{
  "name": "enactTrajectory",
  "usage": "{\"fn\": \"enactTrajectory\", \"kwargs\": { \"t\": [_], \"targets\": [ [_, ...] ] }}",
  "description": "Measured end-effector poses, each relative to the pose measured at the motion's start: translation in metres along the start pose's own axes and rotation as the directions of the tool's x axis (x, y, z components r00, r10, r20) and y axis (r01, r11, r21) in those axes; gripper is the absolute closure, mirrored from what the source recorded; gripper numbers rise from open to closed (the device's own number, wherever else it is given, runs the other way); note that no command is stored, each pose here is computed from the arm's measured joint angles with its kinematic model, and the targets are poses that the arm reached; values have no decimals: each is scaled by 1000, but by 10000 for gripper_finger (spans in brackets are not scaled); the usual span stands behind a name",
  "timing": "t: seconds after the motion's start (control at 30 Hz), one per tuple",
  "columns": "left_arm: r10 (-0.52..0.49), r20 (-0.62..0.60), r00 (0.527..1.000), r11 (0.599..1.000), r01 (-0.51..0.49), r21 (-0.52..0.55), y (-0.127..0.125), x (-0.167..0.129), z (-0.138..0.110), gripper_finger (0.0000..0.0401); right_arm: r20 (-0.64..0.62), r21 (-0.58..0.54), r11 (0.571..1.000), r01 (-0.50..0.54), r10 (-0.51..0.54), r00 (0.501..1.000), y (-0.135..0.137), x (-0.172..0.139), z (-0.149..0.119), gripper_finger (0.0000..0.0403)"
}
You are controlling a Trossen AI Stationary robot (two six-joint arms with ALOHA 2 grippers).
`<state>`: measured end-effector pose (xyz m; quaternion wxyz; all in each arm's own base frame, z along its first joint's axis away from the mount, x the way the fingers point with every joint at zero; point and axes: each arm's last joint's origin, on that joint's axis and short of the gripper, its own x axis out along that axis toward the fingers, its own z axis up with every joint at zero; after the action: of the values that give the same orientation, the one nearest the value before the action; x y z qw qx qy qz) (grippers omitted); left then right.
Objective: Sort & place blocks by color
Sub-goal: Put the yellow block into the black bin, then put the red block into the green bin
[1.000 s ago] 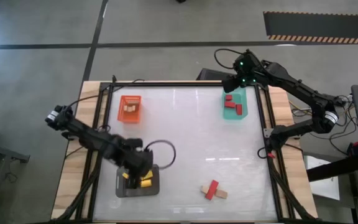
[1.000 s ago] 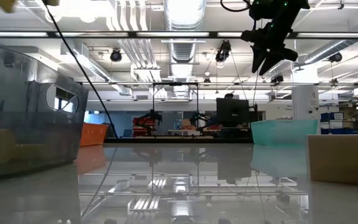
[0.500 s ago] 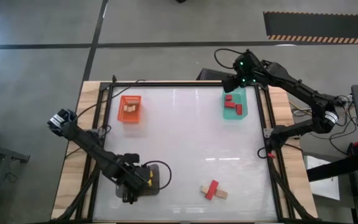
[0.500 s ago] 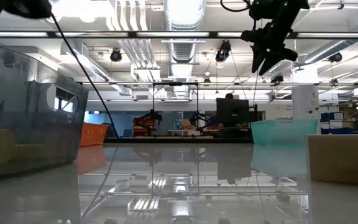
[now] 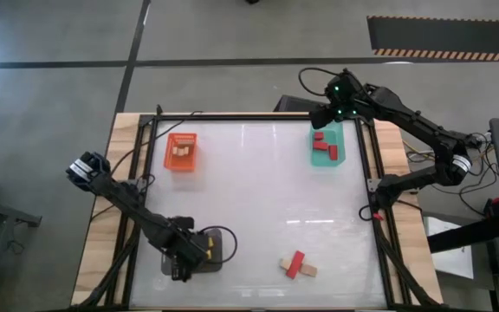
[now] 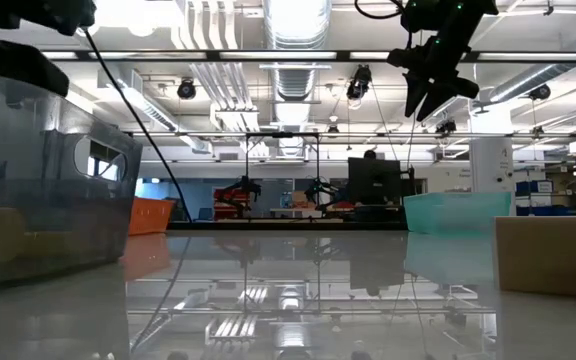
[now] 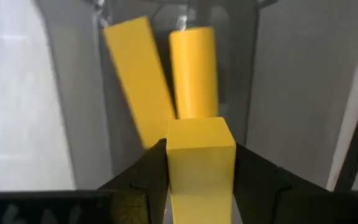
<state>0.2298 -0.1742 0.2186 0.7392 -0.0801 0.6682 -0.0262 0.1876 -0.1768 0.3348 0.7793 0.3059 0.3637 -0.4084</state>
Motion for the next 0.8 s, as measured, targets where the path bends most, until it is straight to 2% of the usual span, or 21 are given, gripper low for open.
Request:
{"fn": "enactTrajectory", "kwargs": {
  "t": [0.2, 0.5, 0.67, 0.8],
  "targets": [
    [-84, 7, 996, 996, 84, 3, -2, 10, 0, 272, 0, 4, 1000, 0, 0, 1000, 0, 0, 0, 273],
    [-88, -2, 996, 996, 88, 3, 0, 9, -2, 230, -7, 32, 1000, -1, 1, 1000, 0, 0, -1, 273],
    [-97, 7, 995, 995, 97, 7, 0, 2, -3, 224, -22, 44, 998, -39, 40, 999, 3, 0, -2, 273],
    [-127, 42, 991, 991, 125, 37, -1, -15, -3, 223, -44, 61, 994, -94, 97, 994, 8, 0, -4, 273]
  ]
}}
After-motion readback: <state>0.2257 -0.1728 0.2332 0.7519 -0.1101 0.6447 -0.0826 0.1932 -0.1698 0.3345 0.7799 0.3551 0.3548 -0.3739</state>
